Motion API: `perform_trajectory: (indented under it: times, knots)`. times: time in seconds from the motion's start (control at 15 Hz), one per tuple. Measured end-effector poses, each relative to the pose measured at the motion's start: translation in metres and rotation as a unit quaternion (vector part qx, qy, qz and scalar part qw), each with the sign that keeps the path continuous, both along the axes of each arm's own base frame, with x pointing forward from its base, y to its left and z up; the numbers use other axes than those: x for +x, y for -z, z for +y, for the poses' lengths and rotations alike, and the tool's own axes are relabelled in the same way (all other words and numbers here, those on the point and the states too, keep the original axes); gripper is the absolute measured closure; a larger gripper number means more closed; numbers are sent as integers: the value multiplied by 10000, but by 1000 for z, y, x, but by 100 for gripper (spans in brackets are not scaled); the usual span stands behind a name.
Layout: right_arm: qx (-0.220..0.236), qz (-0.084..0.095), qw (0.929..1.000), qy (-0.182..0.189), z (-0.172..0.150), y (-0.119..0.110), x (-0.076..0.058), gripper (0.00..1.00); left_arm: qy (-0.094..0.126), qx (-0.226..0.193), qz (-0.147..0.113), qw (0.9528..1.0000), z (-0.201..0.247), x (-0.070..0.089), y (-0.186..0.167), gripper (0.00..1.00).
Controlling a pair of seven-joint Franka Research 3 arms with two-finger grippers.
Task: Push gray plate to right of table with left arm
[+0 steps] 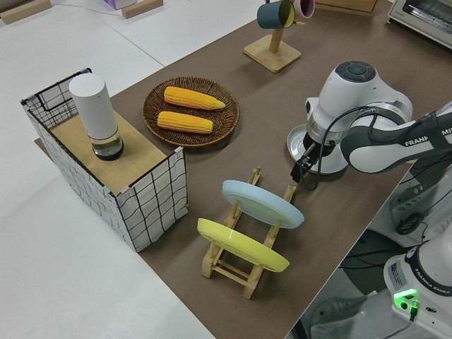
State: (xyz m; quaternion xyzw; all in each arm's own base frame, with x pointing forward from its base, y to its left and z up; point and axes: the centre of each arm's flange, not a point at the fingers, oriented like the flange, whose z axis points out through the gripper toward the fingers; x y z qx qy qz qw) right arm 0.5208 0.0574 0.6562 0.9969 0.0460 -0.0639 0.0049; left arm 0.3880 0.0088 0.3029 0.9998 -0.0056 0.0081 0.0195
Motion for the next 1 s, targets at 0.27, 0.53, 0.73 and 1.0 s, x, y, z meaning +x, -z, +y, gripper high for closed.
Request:
perform_trajectory:
  times: [0.27,0.53,0.73,1.0]
  knots:
    - [0,0,10000,0,0,0,0,1,3,-15,-9,10000,-2,0,0,86]
    - [0,0,10000,0,0,0,0,1,12,-29,-41,10000,-4,1,-3,96]
    - [0,0,10000,0,0,0,0,1,4,-35,-41,10000,-4,1,-3,96]
    - [0,0,10000,0,0,0,0,1,-99,-129,-43,9999,-6,1,-2,99]
